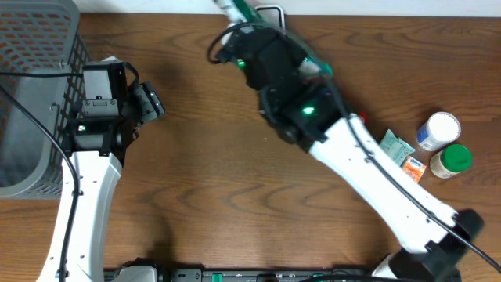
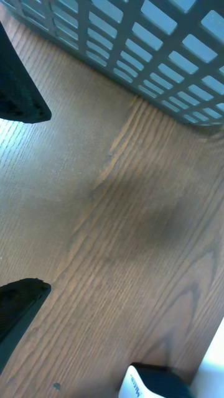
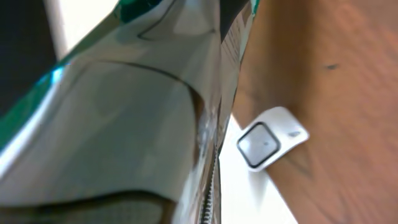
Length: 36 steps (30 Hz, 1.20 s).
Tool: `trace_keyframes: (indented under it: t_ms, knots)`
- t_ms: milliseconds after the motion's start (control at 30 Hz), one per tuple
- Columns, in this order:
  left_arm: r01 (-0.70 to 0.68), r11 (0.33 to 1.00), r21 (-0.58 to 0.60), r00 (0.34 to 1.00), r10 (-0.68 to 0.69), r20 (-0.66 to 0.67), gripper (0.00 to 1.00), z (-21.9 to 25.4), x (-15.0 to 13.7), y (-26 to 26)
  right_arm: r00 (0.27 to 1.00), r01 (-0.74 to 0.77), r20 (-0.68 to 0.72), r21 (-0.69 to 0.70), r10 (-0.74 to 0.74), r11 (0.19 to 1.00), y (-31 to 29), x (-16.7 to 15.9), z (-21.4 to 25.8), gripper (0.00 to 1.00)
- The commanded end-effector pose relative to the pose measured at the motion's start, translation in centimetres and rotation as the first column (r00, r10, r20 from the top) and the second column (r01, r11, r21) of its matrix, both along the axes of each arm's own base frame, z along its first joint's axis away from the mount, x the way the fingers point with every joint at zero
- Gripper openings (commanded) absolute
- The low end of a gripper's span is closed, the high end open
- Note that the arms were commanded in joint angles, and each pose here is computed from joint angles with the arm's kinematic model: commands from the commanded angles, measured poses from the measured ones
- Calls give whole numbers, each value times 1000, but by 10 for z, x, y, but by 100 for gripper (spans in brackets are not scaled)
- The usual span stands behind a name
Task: Scan the item barcode
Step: 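Hold the gloves pack against the white scanner with the right gripper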
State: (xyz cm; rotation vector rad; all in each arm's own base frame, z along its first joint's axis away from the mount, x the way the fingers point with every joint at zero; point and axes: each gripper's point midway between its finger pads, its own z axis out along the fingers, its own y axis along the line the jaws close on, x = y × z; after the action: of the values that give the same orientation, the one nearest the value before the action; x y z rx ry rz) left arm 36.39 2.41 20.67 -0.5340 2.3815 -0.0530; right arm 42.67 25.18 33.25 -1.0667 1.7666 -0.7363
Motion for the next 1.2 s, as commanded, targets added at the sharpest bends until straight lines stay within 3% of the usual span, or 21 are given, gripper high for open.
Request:
trace_keyframes:
  t_ms: [0,233,500,833,1167]
  knots:
    - [-13,1000,9,1000,13,7,81,4,3,3,998,49,51,-199,-39,979,-6,15,-1,1]
    - [-13,1000,9,1000,13,7,81,4,3,4,994,21,110,-277,10,961,25,50,-25,1]
    - [-13,1000,9,1000,13,7,81,4,3,3,977,-46,164,-474,139,879,55,101,-66,1]
    - [-13,1000,9,1000,13,7,81,4,3,4,926,-143,262,-419,270,897,55,167,-117,1]
    - [-13,1000,9,1000,13,7,81,4,3,3,858,-337,242,-398,452,853,78,182,-168,1]
